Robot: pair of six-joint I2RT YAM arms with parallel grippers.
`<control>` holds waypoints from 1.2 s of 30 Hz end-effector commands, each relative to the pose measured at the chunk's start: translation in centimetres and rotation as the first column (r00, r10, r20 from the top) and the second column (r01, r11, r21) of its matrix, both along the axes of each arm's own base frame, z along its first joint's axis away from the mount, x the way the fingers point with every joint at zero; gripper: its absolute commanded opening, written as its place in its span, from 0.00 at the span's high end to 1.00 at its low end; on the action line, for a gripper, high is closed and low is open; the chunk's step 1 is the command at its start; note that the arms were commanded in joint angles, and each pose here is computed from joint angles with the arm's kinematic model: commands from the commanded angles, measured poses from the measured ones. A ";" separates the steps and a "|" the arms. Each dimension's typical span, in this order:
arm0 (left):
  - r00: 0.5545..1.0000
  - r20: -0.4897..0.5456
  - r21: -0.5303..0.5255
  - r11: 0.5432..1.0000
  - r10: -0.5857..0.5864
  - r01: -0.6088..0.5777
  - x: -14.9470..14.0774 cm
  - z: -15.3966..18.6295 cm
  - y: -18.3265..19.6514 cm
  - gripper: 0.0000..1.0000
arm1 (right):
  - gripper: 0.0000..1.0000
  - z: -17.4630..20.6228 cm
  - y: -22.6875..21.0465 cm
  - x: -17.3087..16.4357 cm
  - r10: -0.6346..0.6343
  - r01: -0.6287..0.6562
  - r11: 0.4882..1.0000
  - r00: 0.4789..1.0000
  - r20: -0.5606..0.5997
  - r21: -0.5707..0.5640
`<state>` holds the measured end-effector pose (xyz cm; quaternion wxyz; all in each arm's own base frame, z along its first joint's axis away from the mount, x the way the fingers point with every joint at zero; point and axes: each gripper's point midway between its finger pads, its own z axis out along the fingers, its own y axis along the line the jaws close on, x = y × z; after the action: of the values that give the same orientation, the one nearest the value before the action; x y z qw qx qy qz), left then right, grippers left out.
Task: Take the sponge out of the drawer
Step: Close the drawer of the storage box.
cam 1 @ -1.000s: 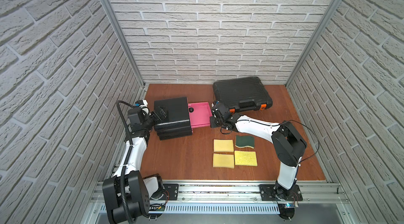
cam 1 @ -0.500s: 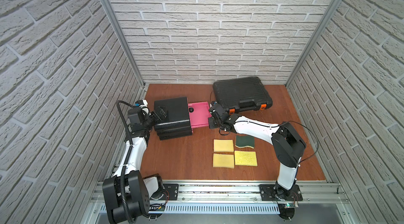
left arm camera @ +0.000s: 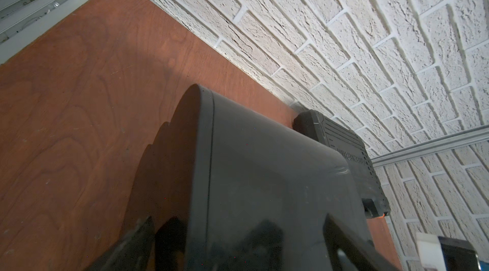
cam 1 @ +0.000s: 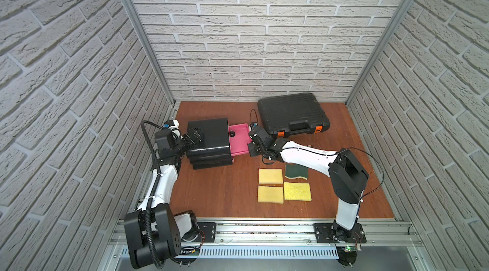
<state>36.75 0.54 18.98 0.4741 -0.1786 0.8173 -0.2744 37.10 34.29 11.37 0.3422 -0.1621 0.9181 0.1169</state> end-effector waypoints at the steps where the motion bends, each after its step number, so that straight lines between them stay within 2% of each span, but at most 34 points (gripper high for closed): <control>1: 0.998 0.017 -0.013 0.998 -0.056 0.057 0.0 0.1 -1.2 0.02 | 0.63 2.8 4.1 -1.7 0.122 -0.126 0.987 0.991 0.052 0.098; 7: 0.999 0.016 -0.002 0.999 -0.036 0.036 -0.3 0.1 -0.9 0.02 | 0.41 5.7 0.0 -1.7 0.022 -0.028 0.999 0.988 0.151 0.035; 14: 1.000 0.024 0.021 1.000 -0.004 0.004 -1.3 0.4 -0.4 0.02 | 0.19 6.5 -4.6 -2.0 -0.088 0.099 0.994 0.973 0.215 -0.041; 22: 0.999 0.036 0.026 1.000 0.000 -0.001 -1.8 0.6 -0.4 0.02 | 0.14 3.7 -6.0 -1.5 -0.116 0.132 0.988 0.978 0.173 -0.082; 30: 0.999 0.023 0.008 1.000 -0.022 0.021 -1.4 0.1 -0.7 0.02 | 0.15 0.4 -2.4 -0.8 0.013 -0.009 0.999 0.997 0.080 -0.047; 36: 0.999 0.031 -0.004 0.999 -0.042 0.042 -1.1 0.1 -1.1 0.02 | 0.15 0.3 0.1 -0.9 0.099 -0.103 0.994 0.992 0.079 0.036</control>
<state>35.39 0.41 18.70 0.4752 -0.1822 0.8176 -0.2693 35.31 31.49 9.03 0.3409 -0.1909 0.9166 0.0848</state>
